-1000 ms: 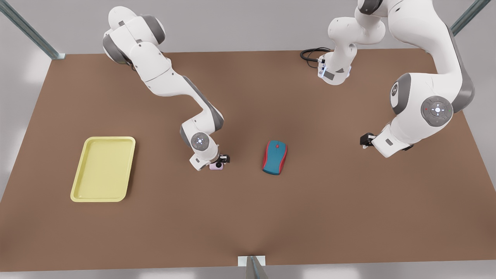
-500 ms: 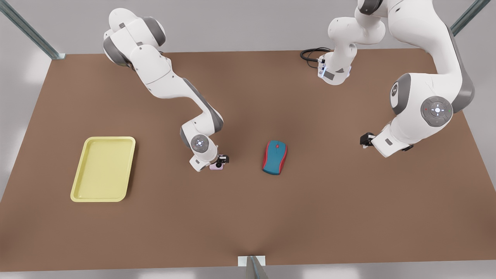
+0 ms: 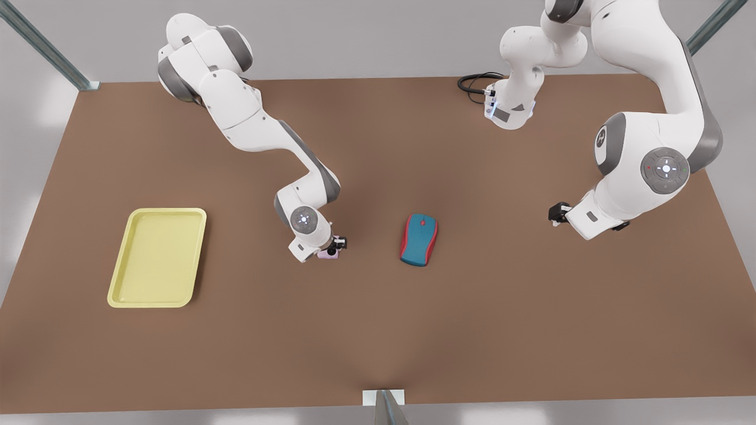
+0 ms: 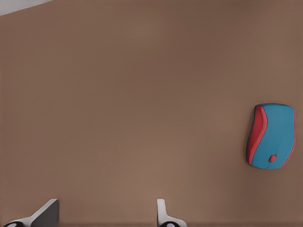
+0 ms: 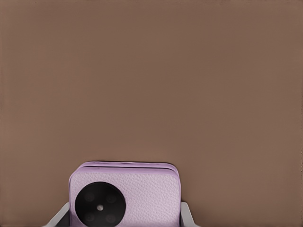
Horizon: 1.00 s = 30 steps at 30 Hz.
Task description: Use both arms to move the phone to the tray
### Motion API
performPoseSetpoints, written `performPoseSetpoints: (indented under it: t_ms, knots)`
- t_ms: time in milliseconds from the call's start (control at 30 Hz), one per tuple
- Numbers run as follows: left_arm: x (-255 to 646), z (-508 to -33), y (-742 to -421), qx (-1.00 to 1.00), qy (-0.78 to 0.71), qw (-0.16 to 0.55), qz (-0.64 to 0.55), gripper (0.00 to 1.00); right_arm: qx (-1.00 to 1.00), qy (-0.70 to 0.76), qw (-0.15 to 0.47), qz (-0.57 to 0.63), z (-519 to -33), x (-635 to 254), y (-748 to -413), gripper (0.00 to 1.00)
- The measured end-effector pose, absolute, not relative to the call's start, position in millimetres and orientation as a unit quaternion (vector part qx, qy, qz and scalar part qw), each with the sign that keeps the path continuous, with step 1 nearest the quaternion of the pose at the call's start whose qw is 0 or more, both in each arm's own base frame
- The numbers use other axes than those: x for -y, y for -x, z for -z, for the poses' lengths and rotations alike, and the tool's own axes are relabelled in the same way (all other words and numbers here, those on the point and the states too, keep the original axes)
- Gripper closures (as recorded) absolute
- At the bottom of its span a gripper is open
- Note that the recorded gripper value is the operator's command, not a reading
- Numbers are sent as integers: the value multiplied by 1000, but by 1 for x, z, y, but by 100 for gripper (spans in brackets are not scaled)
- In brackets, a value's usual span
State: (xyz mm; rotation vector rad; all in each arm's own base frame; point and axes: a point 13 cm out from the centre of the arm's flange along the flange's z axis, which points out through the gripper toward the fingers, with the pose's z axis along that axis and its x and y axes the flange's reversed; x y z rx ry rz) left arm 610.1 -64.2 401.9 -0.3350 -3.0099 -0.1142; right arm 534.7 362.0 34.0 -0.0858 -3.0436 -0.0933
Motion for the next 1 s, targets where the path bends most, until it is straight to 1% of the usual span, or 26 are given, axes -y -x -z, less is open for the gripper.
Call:
performPoseSetpoints:
  t_ms: [100, 167, 233, 300, 400, 567, 767, 867, 1000]
  knots:
    - [64, -402, -610, 992, 111, 56, 38, 0, 998, 33, 41, 34, -46, -354, -544, 25]
    - [64, -402, -610, 992, 111, 55, 37, 0, 998, 41, 37, 36, -63, -337, -557, 25]
    - [65, -403, -610, 992, 111, 55, 37, 0, 997, 55, 36, 34, -84, -306, -569, 25]
    - [66, -403, -610, 991, 112, 55, 36, 0, 996, 69, 42, 29, -98, -262, -574, 25]
    - [67, -404, -609, 992, 113, 54, 36, 0, 994, 87, 55, 23, -107, -196, -580, 25]
    - [76, -404, -608, 991, 117, 54, 34, 0, 992, 103, 78, 17, -105, -84, -574, 25]
    - [78, -404, -608, 991, 115, 54, 32, 0, 992, 90, 85, 13, -101, 32, -570, 25]
    - [80, -403, -608, 991, 114, 55, 32, 0, 994, 71, 88, 10, -101, 85, -562, 25]
    - [84, -402, -607, 991, 114, 55, 31, 0, 995, 38, 97, 3, -96, 146, -542, 25]
